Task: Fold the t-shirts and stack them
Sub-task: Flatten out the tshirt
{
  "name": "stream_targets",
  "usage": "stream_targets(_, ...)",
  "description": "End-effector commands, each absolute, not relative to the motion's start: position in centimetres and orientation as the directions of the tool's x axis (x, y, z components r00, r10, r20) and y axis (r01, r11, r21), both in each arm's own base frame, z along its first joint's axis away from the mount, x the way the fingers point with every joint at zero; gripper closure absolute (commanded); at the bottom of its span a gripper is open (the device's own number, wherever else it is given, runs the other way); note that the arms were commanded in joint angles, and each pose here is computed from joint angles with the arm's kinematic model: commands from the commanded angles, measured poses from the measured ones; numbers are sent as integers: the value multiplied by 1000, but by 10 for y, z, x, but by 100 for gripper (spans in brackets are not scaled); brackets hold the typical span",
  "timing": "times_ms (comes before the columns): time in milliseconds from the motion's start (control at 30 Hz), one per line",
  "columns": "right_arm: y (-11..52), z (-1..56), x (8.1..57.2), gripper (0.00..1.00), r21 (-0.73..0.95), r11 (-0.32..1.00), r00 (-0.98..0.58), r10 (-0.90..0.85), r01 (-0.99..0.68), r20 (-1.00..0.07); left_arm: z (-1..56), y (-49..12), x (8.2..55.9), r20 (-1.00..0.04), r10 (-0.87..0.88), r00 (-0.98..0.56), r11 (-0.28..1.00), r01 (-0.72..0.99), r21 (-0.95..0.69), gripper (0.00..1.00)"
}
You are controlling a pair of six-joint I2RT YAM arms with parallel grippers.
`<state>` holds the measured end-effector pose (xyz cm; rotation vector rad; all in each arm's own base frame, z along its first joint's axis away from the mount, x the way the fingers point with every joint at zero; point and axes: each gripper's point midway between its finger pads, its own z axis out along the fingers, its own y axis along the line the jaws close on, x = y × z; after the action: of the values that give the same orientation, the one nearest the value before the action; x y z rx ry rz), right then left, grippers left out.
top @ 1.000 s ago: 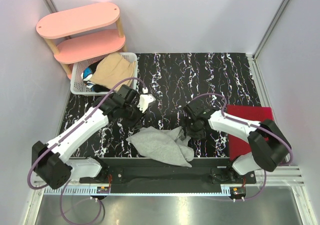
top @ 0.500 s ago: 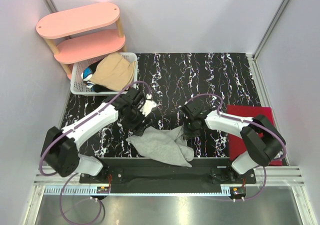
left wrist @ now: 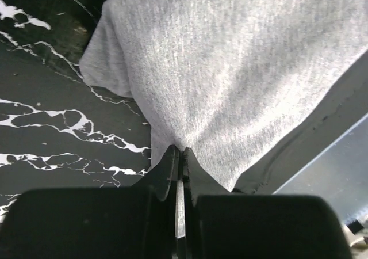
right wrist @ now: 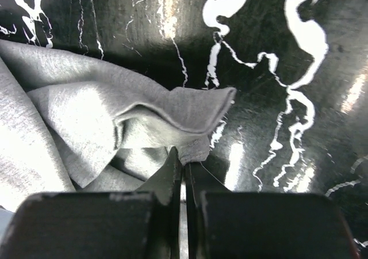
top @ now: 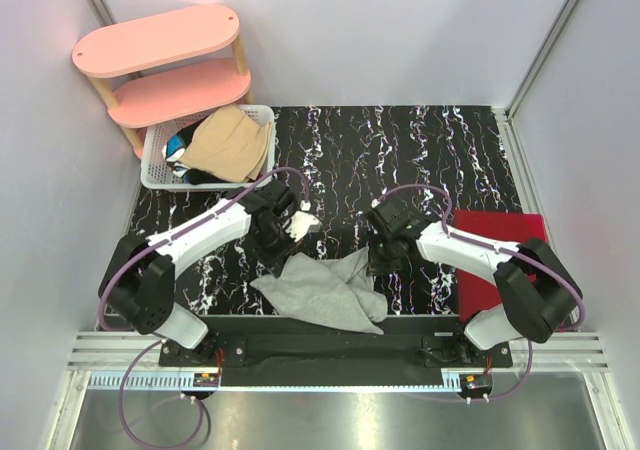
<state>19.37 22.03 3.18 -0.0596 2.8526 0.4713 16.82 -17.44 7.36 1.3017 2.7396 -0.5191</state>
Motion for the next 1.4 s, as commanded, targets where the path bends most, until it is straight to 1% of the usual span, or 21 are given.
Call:
stream_targets(0, 217, 66, 214, 100, 281, 953, -932, -3, -112, -363, 105, -195, 183, -310, 731, -608, 537, 793, -288, 100)
stream_targets(33, 216, 82, 227, 100, 268, 955, -910, -3, -125, -416, 115, -197, 189, -339, 726, -599, 535, 801, -268, 100)
stream_targets(67, 211, 99, 237, 100, 247, 961, -881, 7, -125, -473, 138, -204, 202, -413, 709, -572, 528, 818, -229, 100)
stream_targets(133, 204, 137, 254, 100, 205, 969, -826, 1, -138, -564, 164, -205, 220, -482, 692, -538, 542, 828, -146, 100)
stream_targets(167, 198, 157, 255, 100, 195, 970, -800, 1, -144, -599, 192, -207, 235, -549, 671, -499, 554, 829, -77, 100)
stream_targets(233, 190, 203, 269, 100, 171, 975, -720, 16, -143, -694, 222, -207, 247, -612, 645, -458, 568, 823, -17, 100)
stream_targets(267, 184, 225, 269, 100, 179, 973, -681, 34, -143, -731, 250, -207, 253, -669, 616, -415, 575, 818, 22, 100)
stream_targets(333, 175, 267, 264, 100, 198, 967, -611, 59, -162, -789, 271, -205, 251, -705, 597, -383, 574, 818, 42, 100)
stream_targets(400, 171, 291, 256, 100, 232, 955, -576, 86, -185, -813, 286, -203, 238, -736, 578, -353, 557, 829, 40, 100)
stream_targets(433, 167, 303, 248, 100, 265, 945, -557, 116, -194, -822, 285, -201, 234, -736, 578, -352, 553, 833, 36, 100)
stream_targets(533, 160, 306, 231, 100, 302, 934, -571, 145, -192, -808, 264, -187, 218, -707, 610, -359, 542, 839, 41, 97)
stream_targets(567, 156, 303, 227, 100, 302, 935, -582, 144, -184, -801, 247, -178, 212, -675, 635, -376, 545, 837, 47, 97)
stream_targets(667, 145, 296, 219, 100, 301, 940, -582, 159, -157, -798, 224, -163, 206, -625, 671, -398, 558, 826, 73, 96)
stream_targets(733, 141, 298, 215, 100, 307, 940, -575, 169, -151, -800, 223, -158, 203, -624, 676, -393, 558, 826, 83, 94)
stream_targets(800, 139, 296, 213, 100, 304, 942, -582, 169, -142, -796, 221, -155, 201, -617, 687, -384, 550, 830, 96, 76)
stream_targets(933, 139, 265, 215, 100, 263, 961, -653, 145, -86, -744, 207, -153, 206, -571, 716, -402, 548, 831, 102, 64)
stream_targets(967, 139, 258, 215, 100, 255, 964, -666, 141, -76, -733, 203, -151, 210, -555, 722, -414, 557, 823, 111, 59)
stream_targets(1033, 134, 241, 219, 100, 206, 978, -680, 126, -38, -722, 193, -151, 215, -516, 739, -434, 560, 821, 111, 58)
stream_targets(1133, 126, 236, 227, 100, 143, 990, -669, 106, 0, -735, 193, -156, 224, -509, 745, -431, 556, 823, 118, 57)
stream_targets(1300, 134, 260, 236, 100, 151, 987, -639, 89, -44, -764, 219, -181, 237, -570, 724, -389, 531, 841, 100, 57)
stream_targets(1367, 132, 267, 240, 100, 139, 989, -623, 83, -42, -778, 219, -199, 232, -574, 735, -361, 485, 872, 73, 57)
